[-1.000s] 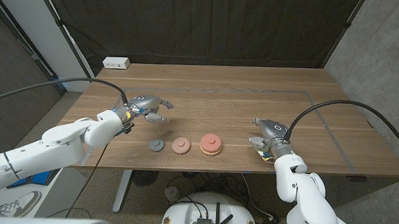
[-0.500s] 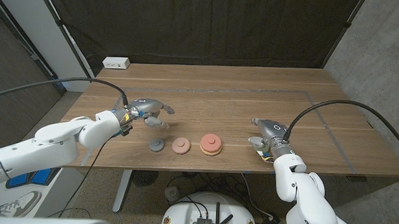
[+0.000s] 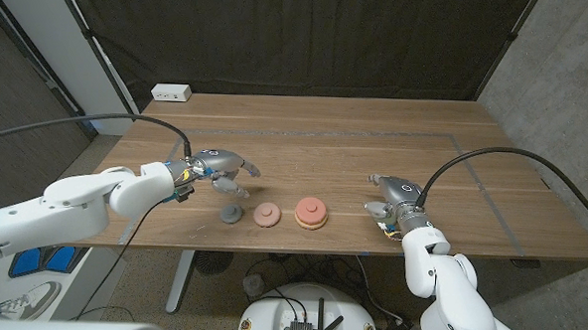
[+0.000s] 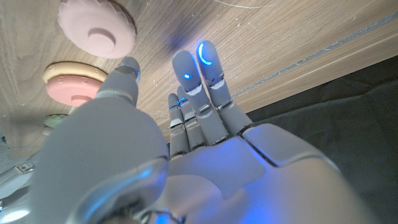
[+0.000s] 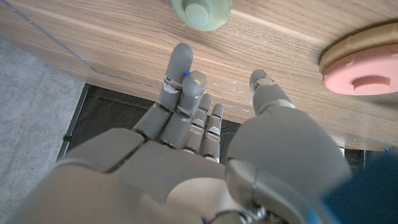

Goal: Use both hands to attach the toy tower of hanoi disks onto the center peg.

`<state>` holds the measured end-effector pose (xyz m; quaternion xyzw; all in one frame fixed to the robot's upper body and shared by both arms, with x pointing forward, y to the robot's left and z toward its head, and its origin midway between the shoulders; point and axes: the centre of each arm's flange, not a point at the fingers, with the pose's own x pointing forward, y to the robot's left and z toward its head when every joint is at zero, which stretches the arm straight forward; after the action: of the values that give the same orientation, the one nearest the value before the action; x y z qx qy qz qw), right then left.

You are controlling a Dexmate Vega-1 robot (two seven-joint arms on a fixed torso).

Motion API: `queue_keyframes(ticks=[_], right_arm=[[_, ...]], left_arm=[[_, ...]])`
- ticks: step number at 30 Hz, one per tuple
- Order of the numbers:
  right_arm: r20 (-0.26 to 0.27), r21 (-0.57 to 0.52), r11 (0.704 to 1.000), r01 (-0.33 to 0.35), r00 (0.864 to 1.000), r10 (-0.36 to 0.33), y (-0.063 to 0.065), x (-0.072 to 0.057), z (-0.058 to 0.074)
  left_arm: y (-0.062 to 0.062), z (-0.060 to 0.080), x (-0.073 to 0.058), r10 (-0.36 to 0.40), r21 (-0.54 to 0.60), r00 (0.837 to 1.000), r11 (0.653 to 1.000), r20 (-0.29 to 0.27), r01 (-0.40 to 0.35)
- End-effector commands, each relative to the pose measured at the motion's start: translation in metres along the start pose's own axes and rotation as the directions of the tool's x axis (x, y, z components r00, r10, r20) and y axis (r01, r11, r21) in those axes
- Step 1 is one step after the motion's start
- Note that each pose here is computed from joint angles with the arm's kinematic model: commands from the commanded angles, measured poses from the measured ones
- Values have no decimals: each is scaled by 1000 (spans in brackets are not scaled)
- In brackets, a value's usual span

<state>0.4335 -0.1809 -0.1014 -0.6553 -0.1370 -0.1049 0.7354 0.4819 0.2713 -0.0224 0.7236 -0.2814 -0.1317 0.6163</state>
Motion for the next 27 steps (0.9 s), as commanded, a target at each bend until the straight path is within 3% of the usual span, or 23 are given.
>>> queue_keyframes(ticks=[1,14,27], right_arm=[[1,-11,1000,-6,1000,6,-1,0,3],[6,-20,1000,-13,1000,13,-1,-1,7],[6,-26,1000,-11,1000,11,-3,-1,9]], left_arm=[[-5,8,-2,-45,17,996,999,76,44],[-9,13,0,-122,51,987,992,108,117],[-10,18,11,-209,137,971,972,115,193]])
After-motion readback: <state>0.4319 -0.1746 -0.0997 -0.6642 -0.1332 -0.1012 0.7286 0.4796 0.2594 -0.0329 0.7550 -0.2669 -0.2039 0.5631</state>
